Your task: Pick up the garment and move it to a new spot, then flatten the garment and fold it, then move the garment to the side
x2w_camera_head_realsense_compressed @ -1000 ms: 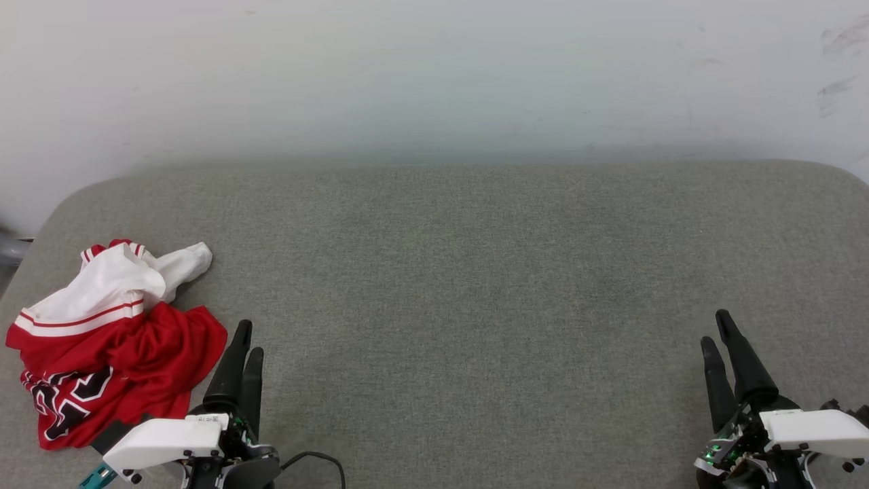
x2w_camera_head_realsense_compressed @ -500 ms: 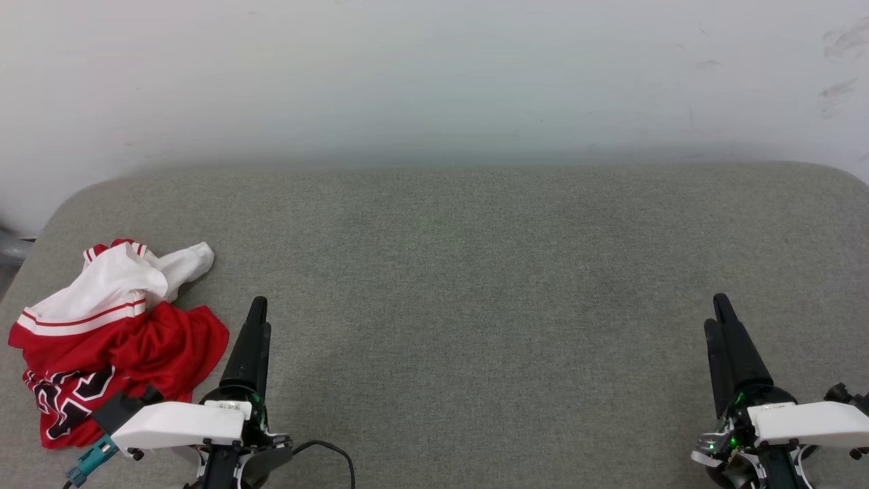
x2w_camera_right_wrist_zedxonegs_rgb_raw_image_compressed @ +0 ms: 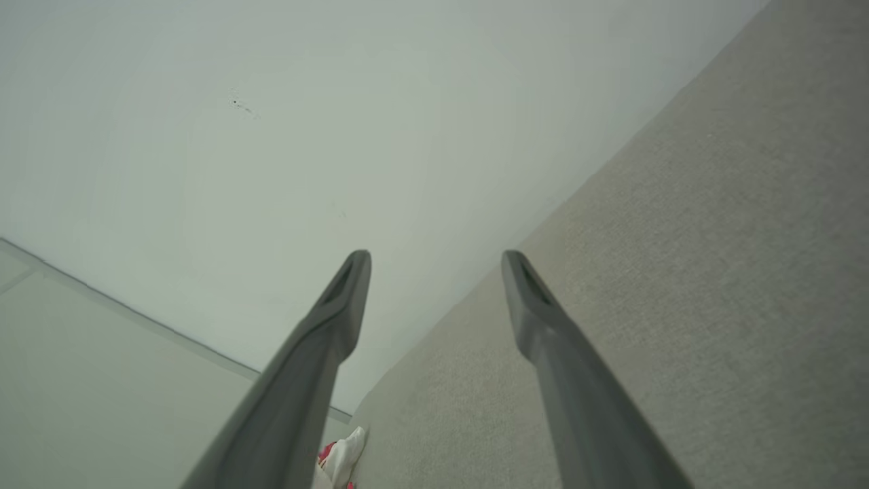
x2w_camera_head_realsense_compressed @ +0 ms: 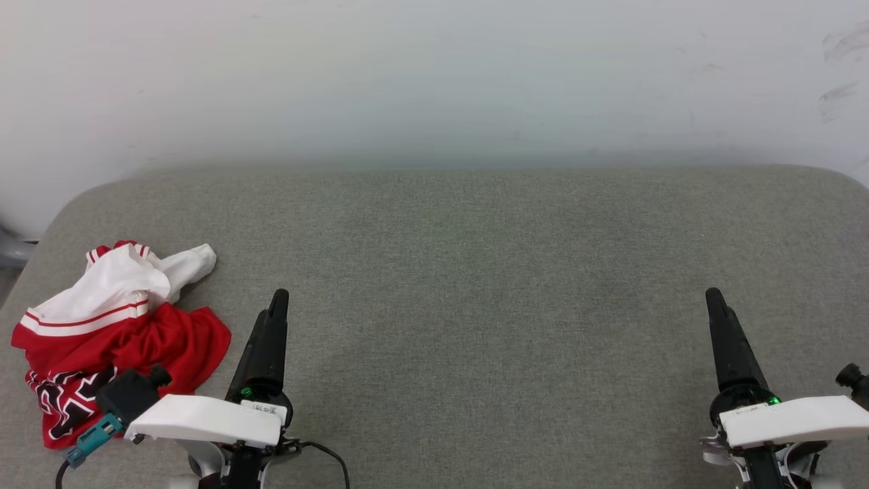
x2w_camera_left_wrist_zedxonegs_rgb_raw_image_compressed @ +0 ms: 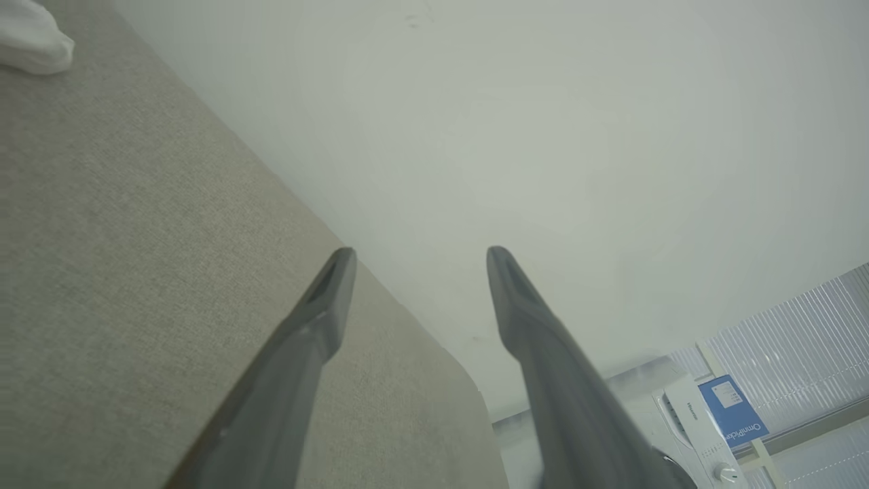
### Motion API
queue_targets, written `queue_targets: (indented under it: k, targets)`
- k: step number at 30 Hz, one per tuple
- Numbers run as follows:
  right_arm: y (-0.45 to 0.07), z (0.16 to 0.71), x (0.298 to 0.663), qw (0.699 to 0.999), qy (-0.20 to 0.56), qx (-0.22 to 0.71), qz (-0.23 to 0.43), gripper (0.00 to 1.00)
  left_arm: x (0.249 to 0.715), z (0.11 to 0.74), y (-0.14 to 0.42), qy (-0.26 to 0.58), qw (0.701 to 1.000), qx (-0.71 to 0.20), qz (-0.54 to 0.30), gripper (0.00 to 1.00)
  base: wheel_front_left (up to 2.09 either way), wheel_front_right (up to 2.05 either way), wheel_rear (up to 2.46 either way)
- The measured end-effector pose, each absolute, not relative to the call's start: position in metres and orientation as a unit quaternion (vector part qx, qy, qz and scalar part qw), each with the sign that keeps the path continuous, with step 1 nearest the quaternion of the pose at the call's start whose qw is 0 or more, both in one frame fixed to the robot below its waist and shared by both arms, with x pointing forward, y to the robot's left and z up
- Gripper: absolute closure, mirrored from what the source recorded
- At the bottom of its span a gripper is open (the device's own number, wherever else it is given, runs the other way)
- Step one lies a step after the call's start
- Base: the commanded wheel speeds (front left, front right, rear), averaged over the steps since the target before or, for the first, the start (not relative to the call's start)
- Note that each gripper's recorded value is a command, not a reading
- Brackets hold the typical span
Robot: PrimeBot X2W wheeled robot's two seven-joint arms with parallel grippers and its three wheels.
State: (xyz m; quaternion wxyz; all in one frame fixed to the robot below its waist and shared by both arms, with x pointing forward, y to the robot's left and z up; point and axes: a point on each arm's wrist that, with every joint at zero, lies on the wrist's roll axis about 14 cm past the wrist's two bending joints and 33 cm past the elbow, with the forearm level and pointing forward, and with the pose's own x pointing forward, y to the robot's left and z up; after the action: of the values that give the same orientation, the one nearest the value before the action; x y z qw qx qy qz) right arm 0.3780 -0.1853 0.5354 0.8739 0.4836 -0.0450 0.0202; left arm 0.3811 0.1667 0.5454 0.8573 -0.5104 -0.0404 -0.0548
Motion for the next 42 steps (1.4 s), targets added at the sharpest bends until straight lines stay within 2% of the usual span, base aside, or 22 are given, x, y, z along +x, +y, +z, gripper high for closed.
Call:
queue_targets:
  k: [10,19,42]
  targets:
    - [-0.173,0.543,0.375,0.934,-0.045,0.352,0.045,0.00,0.378,0.551,0.168,-0.056,0.912,-0.403,-0.060,0.00,0.00,0.00,0.00]
    - [-0.166,0.545,0.373,0.966,-0.039,0.248,0.061,0.00,0.376,0.553,0.167,-0.064,0.949,-0.301,-0.069,0.00,0.00,0.00,0.00]
    - [-0.168,0.543,0.366,0.994,-0.023,0.087,0.057,0.00,0.370,0.546,0.170,-0.071,0.987,-0.127,-0.068,0.00,0.00,0.00,0.00]
